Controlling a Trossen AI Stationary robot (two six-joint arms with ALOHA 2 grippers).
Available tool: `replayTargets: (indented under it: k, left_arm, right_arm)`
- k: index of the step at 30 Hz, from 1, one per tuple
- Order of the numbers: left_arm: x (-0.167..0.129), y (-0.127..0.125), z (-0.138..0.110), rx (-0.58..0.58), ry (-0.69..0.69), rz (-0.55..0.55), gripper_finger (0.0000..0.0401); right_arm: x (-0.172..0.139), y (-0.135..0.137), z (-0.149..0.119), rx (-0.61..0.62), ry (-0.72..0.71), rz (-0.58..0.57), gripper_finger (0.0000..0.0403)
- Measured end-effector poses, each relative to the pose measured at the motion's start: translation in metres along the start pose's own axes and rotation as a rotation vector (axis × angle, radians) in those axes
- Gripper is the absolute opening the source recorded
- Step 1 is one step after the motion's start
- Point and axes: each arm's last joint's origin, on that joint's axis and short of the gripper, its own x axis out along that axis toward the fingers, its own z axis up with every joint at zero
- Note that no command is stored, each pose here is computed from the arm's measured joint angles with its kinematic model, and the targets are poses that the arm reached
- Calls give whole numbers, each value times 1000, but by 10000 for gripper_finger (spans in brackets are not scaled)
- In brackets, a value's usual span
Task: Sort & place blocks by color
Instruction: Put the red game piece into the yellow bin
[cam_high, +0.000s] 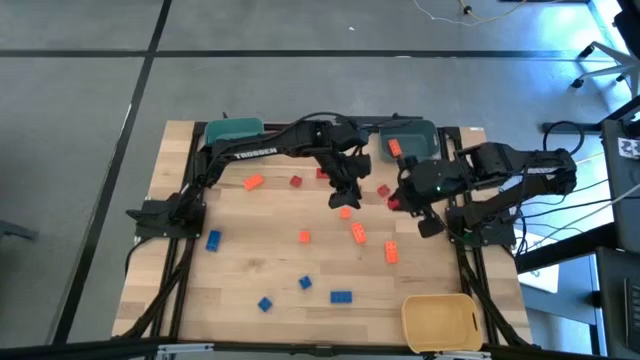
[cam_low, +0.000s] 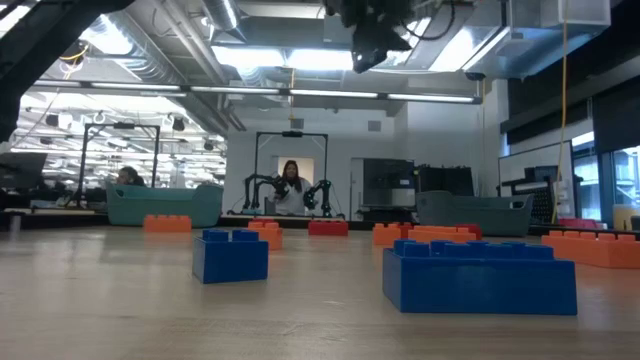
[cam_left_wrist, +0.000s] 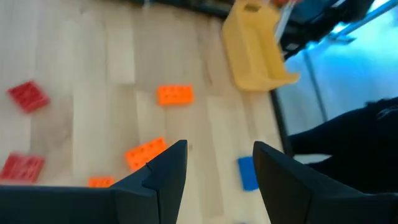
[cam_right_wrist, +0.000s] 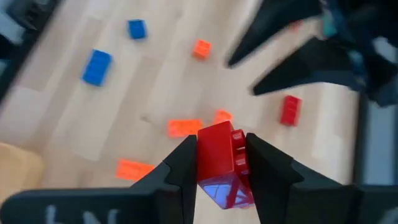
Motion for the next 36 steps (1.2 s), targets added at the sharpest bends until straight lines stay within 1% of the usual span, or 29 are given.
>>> replayTargets:
  k: [4, 8, 10, 12, 14, 16, 19, 23, 26, 28, 32, 36]
  left_arm:
    - [-2, 3, -5, 10, 41, 38, 176]
    - [-14, 5, -5, 30, 42, 100, 176]
    - [-25, 6, -7, 24, 56, 138, 176]
    - [-36, 6, -5, 33, 27, 175, 176]
    - [-49, 6, -7, 15, 33, 201, 177]
    - [-62, 3, -4, 29, -9, 226, 177]
    - [-82, -6, -3, 43, -50, 251, 177]
    - [-104, -19, -4, 58, -89, 289, 177]
    - [-120, -28, -5, 66, -123, 322, 177]
    - [-129, -34, -5, 73, -144, 340, 177]
    - [-144, -49, -7, 76, -190, 358, 177]
    - [-156, -66, -10, 92, -227, 383, 177]
  right_arm:
    - [-7, 15, 0, 52, 23, 52, 109]
    - [-25, 28, 0, 132, 36, 86, 109]
    - [-35, 36, 1, 164, 20, 112, 109]
    - [-43, 43, -1, 192, 31, 143, 109]
    - [-47, 52, -4, 233, 73, 163, 109]
    - [-50, 61, -8, 273, 119, 193, 109]
    - [-52, 78, -11, 278, 174, 279, 109]
    - [-46, 105, -9, 231, 267, 415, 109]
    - [-39, 123, -7, 222, 349, 466, 109]
    - [-31, 137, -5, 209, 395, 470, 109]
    - [-14, 161, -2, 184, 469, 436, 109]
    - [6, 186, 2, 143, 513, 415, 109]
